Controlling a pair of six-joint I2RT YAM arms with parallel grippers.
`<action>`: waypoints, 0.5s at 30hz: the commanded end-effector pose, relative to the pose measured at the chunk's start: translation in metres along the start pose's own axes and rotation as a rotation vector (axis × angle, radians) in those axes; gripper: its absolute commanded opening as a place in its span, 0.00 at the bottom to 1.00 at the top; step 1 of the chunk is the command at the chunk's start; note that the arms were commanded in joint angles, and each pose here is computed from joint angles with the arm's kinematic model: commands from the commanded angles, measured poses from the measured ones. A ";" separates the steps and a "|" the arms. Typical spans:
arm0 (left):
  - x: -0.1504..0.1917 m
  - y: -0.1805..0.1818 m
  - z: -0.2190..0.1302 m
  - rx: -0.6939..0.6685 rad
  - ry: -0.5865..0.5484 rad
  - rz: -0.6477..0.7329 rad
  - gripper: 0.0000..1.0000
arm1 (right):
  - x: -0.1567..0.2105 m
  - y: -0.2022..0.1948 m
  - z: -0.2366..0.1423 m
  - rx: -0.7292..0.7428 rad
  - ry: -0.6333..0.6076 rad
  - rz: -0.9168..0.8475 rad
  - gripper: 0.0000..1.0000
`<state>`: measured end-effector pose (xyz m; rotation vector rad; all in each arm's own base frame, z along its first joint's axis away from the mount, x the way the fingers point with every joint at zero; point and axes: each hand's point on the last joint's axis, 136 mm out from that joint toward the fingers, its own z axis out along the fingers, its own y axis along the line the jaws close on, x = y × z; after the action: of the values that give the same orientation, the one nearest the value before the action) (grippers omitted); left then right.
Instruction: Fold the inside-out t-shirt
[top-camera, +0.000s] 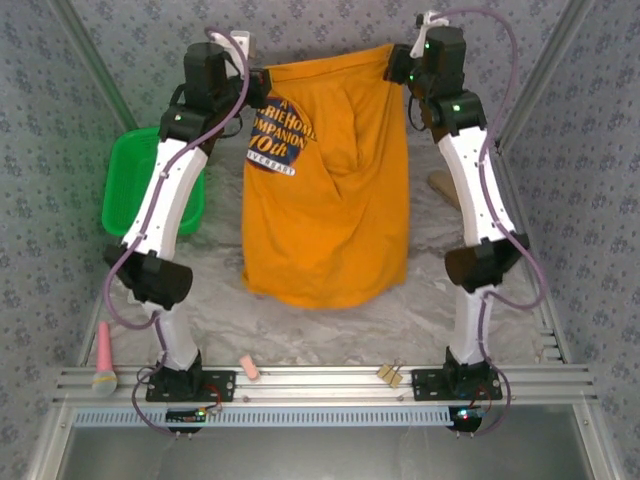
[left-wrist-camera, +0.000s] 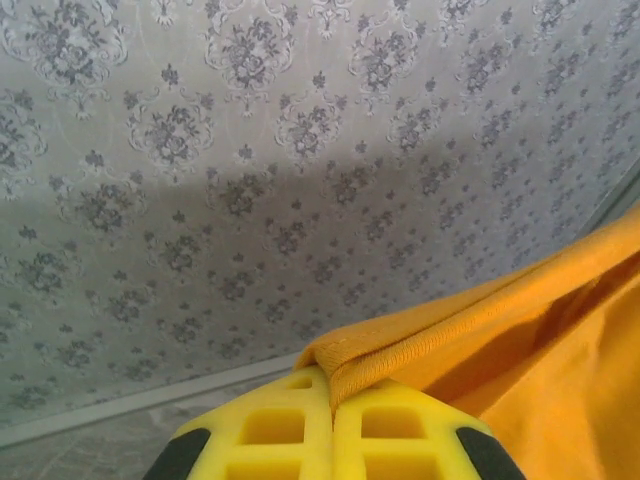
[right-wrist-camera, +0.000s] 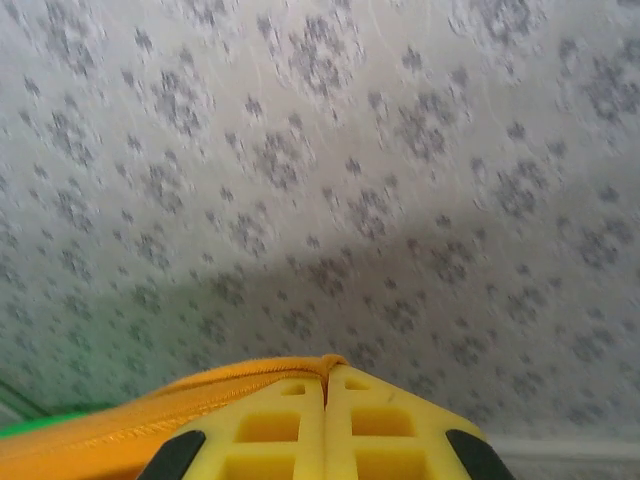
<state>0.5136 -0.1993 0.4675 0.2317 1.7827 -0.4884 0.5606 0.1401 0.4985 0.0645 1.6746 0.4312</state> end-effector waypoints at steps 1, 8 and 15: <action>-0.105 -0.014 -0.076 -0.014 -0.279 0.094 0.00 | -0.095 0.016 -0.071 -0.058 -0.233 -0.002 0.00; -0.099 -0.033 -0.097 0.076 -0.234 0.096 0.00 | -0.101 0.027 -0.118 -0.048 -0.191 -0.053 0.00; 0.041 -0.023 -0.087 0.109 0.053 0.010 0.00 | 0.053 0.002 -0.144 0.055 -0.032 -0.053 0.00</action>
<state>0.4183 -0.1925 0.5163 0.3679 1.6778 -0.5829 0.4042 0.1396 0.5279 -0.0479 1.6015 0.4668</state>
